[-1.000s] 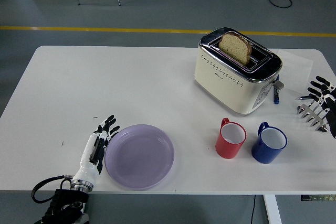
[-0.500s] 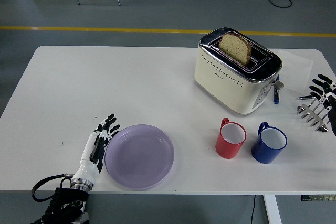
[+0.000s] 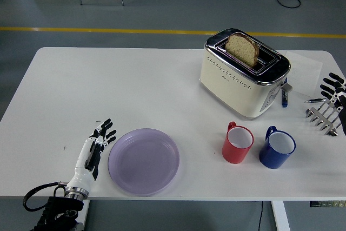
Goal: Push plate across desktop,pick up the break from the machine,place the break in the plate
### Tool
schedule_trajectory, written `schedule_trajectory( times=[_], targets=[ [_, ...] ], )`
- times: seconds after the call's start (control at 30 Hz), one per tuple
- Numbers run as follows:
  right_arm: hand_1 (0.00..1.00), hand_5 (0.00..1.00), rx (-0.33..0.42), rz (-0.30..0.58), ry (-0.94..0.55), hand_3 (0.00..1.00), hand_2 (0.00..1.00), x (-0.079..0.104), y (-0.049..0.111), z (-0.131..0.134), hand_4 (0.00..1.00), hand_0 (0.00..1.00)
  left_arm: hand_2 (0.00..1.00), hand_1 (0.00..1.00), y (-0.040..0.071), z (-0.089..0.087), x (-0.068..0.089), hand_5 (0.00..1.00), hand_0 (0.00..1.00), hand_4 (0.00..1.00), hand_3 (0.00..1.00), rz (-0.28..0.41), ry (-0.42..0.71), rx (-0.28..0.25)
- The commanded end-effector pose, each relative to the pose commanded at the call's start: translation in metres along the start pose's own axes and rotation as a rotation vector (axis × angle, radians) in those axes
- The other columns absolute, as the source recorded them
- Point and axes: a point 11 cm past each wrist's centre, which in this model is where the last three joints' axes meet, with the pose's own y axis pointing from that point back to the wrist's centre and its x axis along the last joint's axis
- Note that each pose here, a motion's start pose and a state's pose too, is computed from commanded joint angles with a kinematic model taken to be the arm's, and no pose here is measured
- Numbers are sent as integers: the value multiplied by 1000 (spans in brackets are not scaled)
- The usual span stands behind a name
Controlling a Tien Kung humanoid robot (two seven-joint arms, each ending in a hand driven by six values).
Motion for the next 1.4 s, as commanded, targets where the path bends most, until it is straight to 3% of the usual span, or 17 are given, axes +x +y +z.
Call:
schedule_trajectory(
  times=[0.33, 1.4],
  targets=[
    [773, 533, 7, -3, -5, 789, 776, -2, -2, -2, 506, 858, 935, 854, -1, -3, -10, 998, 810, 535, 926, -33, 5, 19],
    [773, 533, 19, -17, -14, 788, 776, -11, -8, -5, 506, 858, 932, 849, -27, 4, -36, 998, 806, 540, 922, -121, 35, 33]
  ],
)
